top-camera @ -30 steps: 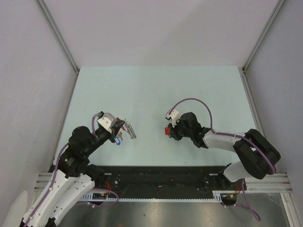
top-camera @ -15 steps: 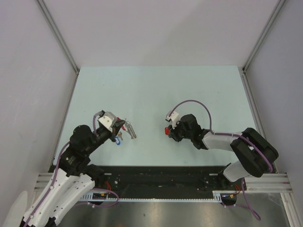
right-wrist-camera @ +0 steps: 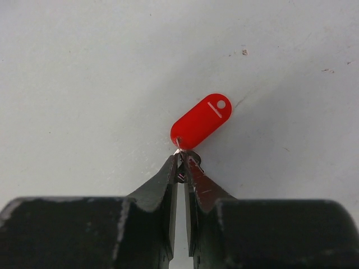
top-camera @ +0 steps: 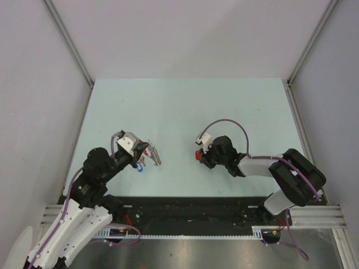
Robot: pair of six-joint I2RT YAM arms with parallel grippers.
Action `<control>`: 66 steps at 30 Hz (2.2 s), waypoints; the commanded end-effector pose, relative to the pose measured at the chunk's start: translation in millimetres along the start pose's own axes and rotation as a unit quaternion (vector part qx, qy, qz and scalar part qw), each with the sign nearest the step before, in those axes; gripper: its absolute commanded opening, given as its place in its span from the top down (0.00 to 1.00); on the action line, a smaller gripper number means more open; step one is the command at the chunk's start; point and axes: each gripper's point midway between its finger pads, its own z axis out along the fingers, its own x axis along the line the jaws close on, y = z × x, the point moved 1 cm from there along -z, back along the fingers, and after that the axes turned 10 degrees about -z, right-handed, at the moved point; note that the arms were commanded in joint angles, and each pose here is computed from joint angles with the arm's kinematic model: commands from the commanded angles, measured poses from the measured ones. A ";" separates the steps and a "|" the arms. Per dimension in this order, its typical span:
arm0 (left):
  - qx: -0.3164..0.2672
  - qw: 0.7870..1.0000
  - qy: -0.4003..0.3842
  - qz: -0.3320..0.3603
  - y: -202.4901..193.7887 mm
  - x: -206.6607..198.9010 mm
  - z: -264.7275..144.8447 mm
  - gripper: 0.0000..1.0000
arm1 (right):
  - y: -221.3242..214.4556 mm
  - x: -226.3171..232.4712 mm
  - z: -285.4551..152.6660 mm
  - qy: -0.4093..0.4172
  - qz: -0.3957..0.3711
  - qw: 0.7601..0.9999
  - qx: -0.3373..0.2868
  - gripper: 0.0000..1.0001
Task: Put the keys on the keyring
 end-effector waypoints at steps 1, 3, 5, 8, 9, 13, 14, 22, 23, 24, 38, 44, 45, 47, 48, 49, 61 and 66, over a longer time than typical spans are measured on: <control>-0.023 1.000 -0.008 0.002 10.9 -1.8 2.4 1.00 | 5.3 -0.6 3.1 -0.002 -0.012 1.000 -0.016 0.89; -0.024 1.000 -0.009 0.001 11.6 -2.1 2.3 1.00 | 4.8 -0.5 3.4 -0.002 -0.013 1.000 -0.016 0.89; -0.024 1.000 -0.009 0.002 11.6 -2.1 2.3 1.00 | 4.8 -0.6 3.4 -0.002 -0.014 1.000 -0.016 0.94; -0.023 1.000 -0.009 0.002 10.9 -2.0 2.4 1.00 | 4.8 -0.7 3.4 -0.002 -0.014 1.000 -0.016 0.99; -0.022 1.000 -0.011 0.001 10.6 -2.9 2.7 1.00 | 4.8 -0.7 3.4 -0.002 -0.015 1.000 -0.016 1.00; -0.020 1.000 -0.017 0.002 9.6 -4.3 3.5 1.00 | 6.2 -0.7 3.0 -0.001 -0.018 1.000 -0.018 1.00; -0.021 1.000 -0.020 0.003 10.3 -5.4 3.7 1.00 | 6.8 -0.8 2.5 -0.002 -0.018 1.000 -0.019 1.00; -0.016 0.999 -0.030 -0.001 8.3 -8.5 5.4 0.99 | 23.2 0.0 -8.7 0.005 -0.013 0.999 -0.043 1.00; -0.019 0.999 -0.033 0.000 9.3 -9.4 5.6 0.99 | 24.8 -0.3 -9.8 0.005 -0.011 0.999 -0.045 1.00; -0.018 0.999 -0.034 -0.001 9.0 -9.7 5.7 0.99 | 29.2 -0.7 -12.5 0.003 -0.010 0.999 -0.052 1.00; -0.034 0.996 -0.081 0.001 16.3 -25.4 5.2 1.00 | 66.8 -1.3 -52.6 0.004 -0.023 0.997 -0.076 1.00; -0.021 0.994 -0.110 -0.001 13.0 -33.7 10.6 1.00 | 93.5 2.8 -80.7 0.001 -0.046 0.992 -0.115 1.00; -0.019 0.993 -0.119 -0.003 12.6 -36.5 11.5 1.00 | 94.7 4.7 -84.1 0.005 -0.048 0.992 -0.117 1.00; -0.002 0.992 -0.128 -0.006 7.8 -38.4 16.3 1.00 | 99.9 5.0 -89.4 0.004 -0.053 0.991 -0.124 1.00; 0.002 0.991 -0.133 -0.006 8.9 -39.9 16.6 1.00 | 100.5 6.4 -91.4 0.007 -0.056 0.990 -0.126 1.00; 0.008 0.990 -0.140 -0.006 7.0 -41.8 18.0 1.00 | 100.4 7.7 -91.7 0.011 -0.057 0.990 -0.126 1.00; 0.025 0.980 -0.196 0.006 7.5 -56.1 25.6 1.00 | 133.0 28.8 -114.6 0.057 -0.101 0.986 -0.122 1.00; 0.050 0.964 -0.258 0.024 11.4 -70.4 30.8 1.00 | 142.0 38.8 -123.7 0.059 -0.143 0.983 -0.094 1.00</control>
